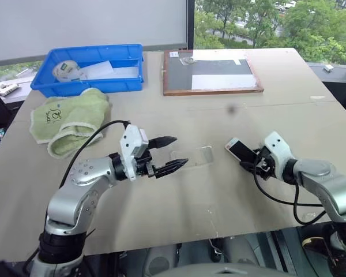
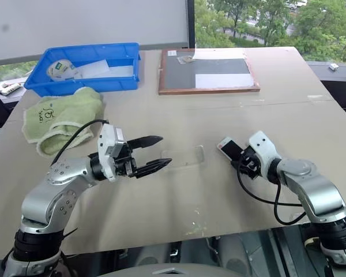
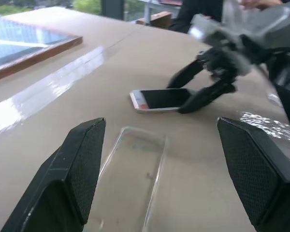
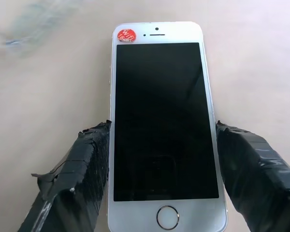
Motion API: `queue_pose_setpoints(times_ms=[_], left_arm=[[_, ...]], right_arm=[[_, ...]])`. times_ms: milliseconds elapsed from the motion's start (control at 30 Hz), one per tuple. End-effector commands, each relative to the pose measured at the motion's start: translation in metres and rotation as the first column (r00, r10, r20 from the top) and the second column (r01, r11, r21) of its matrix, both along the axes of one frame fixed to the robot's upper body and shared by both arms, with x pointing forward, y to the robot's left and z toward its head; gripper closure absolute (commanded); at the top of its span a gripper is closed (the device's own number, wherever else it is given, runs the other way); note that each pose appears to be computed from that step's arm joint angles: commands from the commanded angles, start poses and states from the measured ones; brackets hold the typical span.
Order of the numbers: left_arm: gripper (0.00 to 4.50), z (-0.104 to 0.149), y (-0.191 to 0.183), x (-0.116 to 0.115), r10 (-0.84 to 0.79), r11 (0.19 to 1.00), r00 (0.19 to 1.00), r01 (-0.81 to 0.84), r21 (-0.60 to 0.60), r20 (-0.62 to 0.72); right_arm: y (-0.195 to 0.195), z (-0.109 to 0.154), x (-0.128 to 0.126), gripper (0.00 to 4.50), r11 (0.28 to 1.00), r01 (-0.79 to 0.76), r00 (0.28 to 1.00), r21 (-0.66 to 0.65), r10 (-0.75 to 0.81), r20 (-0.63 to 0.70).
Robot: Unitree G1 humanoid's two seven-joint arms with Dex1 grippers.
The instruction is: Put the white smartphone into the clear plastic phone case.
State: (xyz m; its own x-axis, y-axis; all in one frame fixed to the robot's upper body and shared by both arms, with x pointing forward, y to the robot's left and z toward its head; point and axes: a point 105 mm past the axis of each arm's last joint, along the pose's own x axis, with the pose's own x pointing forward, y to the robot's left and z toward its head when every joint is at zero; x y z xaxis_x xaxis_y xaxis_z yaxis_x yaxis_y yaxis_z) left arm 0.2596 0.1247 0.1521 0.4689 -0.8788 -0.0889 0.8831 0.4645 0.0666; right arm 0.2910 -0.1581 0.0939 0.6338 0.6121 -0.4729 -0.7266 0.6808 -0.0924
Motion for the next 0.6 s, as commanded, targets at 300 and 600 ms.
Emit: queue_pose_setpoints(times_ms=[300,600], left_arm=[[0.70,-0.026,0.028,-0.009,0.085,0.996,0.996,-0.085,0.007,0.027],[0.70,-0.041,0.047,-0.016,0.039,0.997,0.999,-0.037,0.072,-0.035]], right_arm=[[0.061,0.067,-0.007,1.57,0.903,-0.428,0.879,-0.043,0.427,0.213],[0.098,0.055,0.011,1.59,0.772,-0.580,0.766,-0.260,0.625,0.148]])
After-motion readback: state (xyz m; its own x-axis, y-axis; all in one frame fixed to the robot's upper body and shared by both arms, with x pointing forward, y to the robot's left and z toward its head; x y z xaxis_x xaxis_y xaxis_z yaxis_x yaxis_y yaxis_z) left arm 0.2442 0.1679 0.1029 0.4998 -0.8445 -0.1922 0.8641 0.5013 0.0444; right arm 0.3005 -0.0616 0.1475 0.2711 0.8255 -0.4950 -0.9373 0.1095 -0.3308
